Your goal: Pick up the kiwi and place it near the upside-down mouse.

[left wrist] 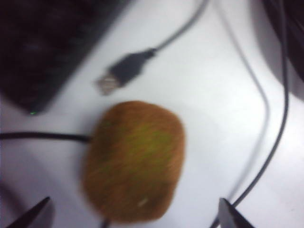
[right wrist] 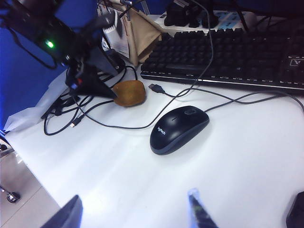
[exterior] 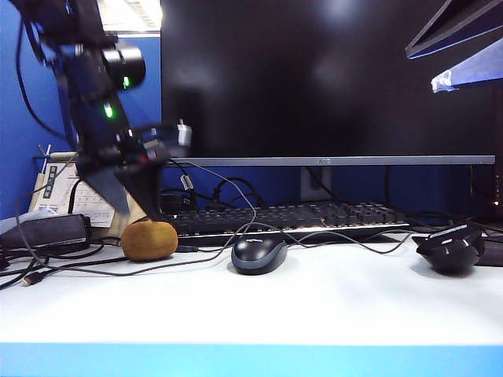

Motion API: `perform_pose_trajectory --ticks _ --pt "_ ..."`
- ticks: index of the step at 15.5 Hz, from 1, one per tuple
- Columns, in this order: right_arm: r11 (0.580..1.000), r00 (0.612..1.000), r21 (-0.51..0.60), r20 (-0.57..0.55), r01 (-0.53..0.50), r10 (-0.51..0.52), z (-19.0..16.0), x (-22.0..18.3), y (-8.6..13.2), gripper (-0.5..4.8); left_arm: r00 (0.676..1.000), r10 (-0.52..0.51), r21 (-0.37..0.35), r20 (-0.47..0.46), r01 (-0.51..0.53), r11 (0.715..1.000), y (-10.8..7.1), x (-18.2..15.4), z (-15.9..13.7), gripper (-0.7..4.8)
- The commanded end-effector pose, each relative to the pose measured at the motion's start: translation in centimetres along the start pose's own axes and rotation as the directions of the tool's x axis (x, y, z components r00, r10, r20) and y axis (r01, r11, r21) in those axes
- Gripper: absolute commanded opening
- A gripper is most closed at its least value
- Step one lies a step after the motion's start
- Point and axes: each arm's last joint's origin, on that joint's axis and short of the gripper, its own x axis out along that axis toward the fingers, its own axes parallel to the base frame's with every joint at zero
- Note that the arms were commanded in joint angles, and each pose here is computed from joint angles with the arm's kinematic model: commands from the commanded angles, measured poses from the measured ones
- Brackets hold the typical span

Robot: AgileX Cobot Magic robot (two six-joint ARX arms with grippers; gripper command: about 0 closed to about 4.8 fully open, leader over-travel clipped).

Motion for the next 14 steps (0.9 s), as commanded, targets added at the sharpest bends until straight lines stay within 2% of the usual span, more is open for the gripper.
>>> perform_pose_trajectory --ticks 1,5,8,11,13,14 --pt "1.0 1.0 -0.012 0.011 -0.005 0.006 0.2 -0.1 0.1 2.84 0.999 -0.044 0.01 -0.021 0.044 0.999 -0.1 1.6 -0.1 4.76" --pt "1.0 1.0 -0.013 0.011 -0.002 0.002 0.2 -0.1 0.1 2.84 0.998 -0.052 0.015 -0.035 0.052 0.999 0.2 3.6 -0.2 4.79" --pt "1.0 1.0 -0.012 0.01 -0.002 0.002 -0.1 0.0 0.0 2.84 0.999 -0.014 0.037 0.041 0.013 0.999 0.3 3.5 0.8 4.79" --pt "1.0 1.0 -0.004 0.001 0.003 -0.003 -0.6 0.2 -0.2 2.84 0.996 0.01 0.022 0.093 -0.012 1.0 0.6 3.5 1.8 4.79" --pt "1.0 1.0 -0.004 0.001 0.003 -0.003 -0.7 0.2 -0.2 2.84 0.996 0.021 -0.011 0.082 -0.02 1.0 0.6 3.9 2.2 4.79" --pt "1.0 1.0 -0.005 0.003 0.003 -0.003 -0.7 0.2 -0.2 2.84 0.998 0.005 -0.004 0.065 -0.005 1.0 0.2 4.4 2.1 4.79"
